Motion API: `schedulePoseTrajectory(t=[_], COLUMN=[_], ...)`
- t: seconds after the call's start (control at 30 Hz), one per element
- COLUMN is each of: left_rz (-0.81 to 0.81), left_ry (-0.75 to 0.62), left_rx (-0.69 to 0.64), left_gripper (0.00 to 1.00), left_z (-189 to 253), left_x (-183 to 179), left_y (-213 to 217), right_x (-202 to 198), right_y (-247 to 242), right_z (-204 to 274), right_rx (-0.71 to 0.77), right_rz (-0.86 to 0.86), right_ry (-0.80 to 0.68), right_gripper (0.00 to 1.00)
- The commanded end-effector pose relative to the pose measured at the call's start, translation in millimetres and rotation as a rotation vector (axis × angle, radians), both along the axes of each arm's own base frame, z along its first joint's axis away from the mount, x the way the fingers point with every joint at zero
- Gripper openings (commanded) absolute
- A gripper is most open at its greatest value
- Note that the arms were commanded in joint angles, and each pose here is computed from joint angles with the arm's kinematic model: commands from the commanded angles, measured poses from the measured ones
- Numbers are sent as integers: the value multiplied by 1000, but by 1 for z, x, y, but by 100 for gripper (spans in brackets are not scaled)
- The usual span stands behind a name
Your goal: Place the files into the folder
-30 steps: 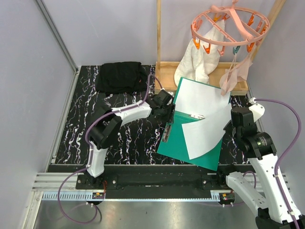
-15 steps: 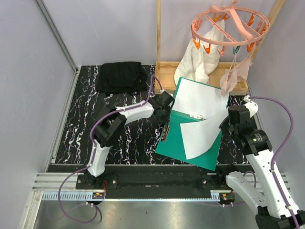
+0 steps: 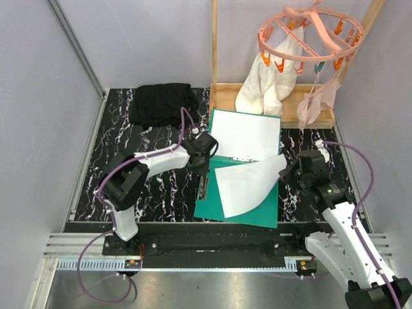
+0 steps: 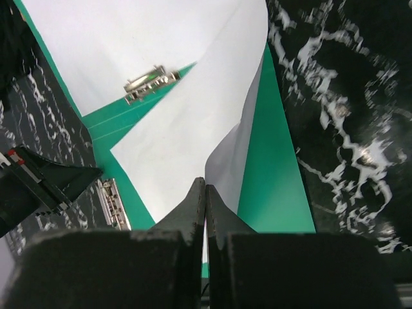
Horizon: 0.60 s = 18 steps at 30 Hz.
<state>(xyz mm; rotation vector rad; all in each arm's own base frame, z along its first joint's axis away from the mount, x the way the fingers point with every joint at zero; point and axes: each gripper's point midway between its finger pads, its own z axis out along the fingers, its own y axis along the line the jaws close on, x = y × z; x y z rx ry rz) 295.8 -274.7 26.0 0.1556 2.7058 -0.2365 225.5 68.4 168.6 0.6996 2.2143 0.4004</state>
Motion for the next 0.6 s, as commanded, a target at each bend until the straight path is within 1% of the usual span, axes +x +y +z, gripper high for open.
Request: schedulePoseTrajectory(t=[0.0, 0.03, 0.1, 0.13, 0.2, 0.27, 0.3, 0.4, 0.5, 0.57], left_rz=[117, 127, 157, 166, 181, 184, 188, 190, 197, 202], left_ry=[-65, -62, -66, -67, -65, -69, -71, -67, -62, -72], left_rx=[21, 28, 34, 35, 39, 37, 37, 39, 30, 19], left_gripper=[15, 15, 18, 19, 20, 21, 21, 21, 21, 25], left_z=[20, 20, 19, 20, 18, 19, 19, 18, 17, 21], left_x=[-4, -10, -13, -16, -18, -19, -18, -18, -19, -19], left_y=[33, 40, 48, 53, 57, 57, 57, 57, 56, 56], right_x=[0, -4, -8, -12, -17, -23, -25, -30, -36, -38], right_y=[28, 28, 34, 36, 42, 46, 46, 45, 46, 46], right_z=[-2, -13, -17, -29, -33, -49, -49, -55, -60, -64], right_rx=[221, 247, 308, 339, 397, 455, 472, 502, 504, 501], right_rz=[8, -19, -19, -39, -33, -59, -64, -94, -90, -86], right_ry=[-40, -17, -20, 7, 9, 47, 36, 43, 67, 73], right_gripper=[0, 0, 0, 0, 0, 0, 0, 0, 0, 0])
